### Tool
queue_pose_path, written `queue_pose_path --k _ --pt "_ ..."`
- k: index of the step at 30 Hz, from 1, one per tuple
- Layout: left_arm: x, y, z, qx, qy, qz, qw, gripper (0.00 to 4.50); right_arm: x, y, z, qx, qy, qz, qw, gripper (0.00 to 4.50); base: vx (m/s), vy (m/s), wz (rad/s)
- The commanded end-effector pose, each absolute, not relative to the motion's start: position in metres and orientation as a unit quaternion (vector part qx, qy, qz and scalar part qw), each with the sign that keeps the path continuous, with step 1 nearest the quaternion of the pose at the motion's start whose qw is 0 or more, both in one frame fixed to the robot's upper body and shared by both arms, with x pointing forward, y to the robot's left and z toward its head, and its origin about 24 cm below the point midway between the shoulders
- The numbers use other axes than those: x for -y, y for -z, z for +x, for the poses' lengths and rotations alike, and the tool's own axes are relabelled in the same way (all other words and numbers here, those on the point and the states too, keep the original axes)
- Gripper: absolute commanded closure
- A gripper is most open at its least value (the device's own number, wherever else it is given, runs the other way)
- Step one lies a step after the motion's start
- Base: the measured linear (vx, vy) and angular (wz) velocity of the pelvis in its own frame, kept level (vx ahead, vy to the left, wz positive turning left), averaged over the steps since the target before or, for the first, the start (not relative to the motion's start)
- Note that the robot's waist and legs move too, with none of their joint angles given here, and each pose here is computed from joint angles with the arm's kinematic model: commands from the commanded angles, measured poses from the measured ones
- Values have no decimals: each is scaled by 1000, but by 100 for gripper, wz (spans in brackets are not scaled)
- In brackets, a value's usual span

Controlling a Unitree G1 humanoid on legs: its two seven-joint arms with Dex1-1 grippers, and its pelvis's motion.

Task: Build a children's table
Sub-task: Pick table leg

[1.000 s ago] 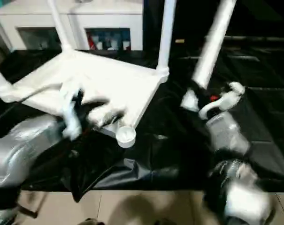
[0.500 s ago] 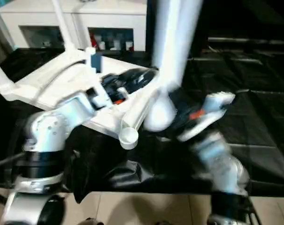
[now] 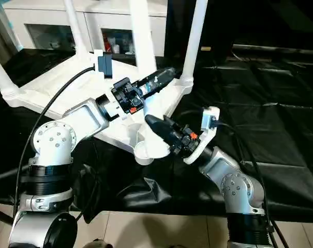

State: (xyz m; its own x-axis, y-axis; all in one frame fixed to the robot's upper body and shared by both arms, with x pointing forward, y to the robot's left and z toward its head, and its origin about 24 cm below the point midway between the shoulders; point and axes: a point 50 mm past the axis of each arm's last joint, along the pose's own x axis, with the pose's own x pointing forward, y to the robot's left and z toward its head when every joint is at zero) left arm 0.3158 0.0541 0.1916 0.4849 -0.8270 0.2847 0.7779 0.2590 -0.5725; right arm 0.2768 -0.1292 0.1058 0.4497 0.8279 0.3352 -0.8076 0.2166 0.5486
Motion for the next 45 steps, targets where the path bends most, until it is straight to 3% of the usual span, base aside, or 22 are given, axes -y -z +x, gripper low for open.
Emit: queue_pose_path --k 1,14,25,29,31,35,37,43,45 --pt "-55 -194 316 -41 500 -334 798 40 127 -112 279 -14 -539 325 777 262 0 0 0" --pt "-65 -191 327 -33 449 -324 832 148 126 -103 286 -35 -515 290 806 262 0 0 0" --pt "-66 -194 328 -22 448 -325 832 251 127 -104 291 -30 -509 279 814 262 0 0 0" --pt "-63 -194 327 -23 458 -314 831 261 129 -103 295 -29 -492 265 829 262 0 0 0" --pt "-62 -193 327 -24 460 -305 834 262 130 -101 296 -40 -486 266 831 206 0 0 0" --pt "-60 -192 328 -29 467 -283 837 263 131 -99 298 -64 -482 252 837 170 0 0 0" --pt "-55 -193 328 -32 483 -253 837 264 135 -101 307 -106 -461 228 851 149 0 0 0" --pt "-53 -194 329 -31 505 -223 833 264 138 -109 308 -130 -493 187 840 141 0 0 0" --pt "-51 -197 330 -30 518 -212 828 264 138 -114 306 -153 -526 160 821 141 0 0 0"
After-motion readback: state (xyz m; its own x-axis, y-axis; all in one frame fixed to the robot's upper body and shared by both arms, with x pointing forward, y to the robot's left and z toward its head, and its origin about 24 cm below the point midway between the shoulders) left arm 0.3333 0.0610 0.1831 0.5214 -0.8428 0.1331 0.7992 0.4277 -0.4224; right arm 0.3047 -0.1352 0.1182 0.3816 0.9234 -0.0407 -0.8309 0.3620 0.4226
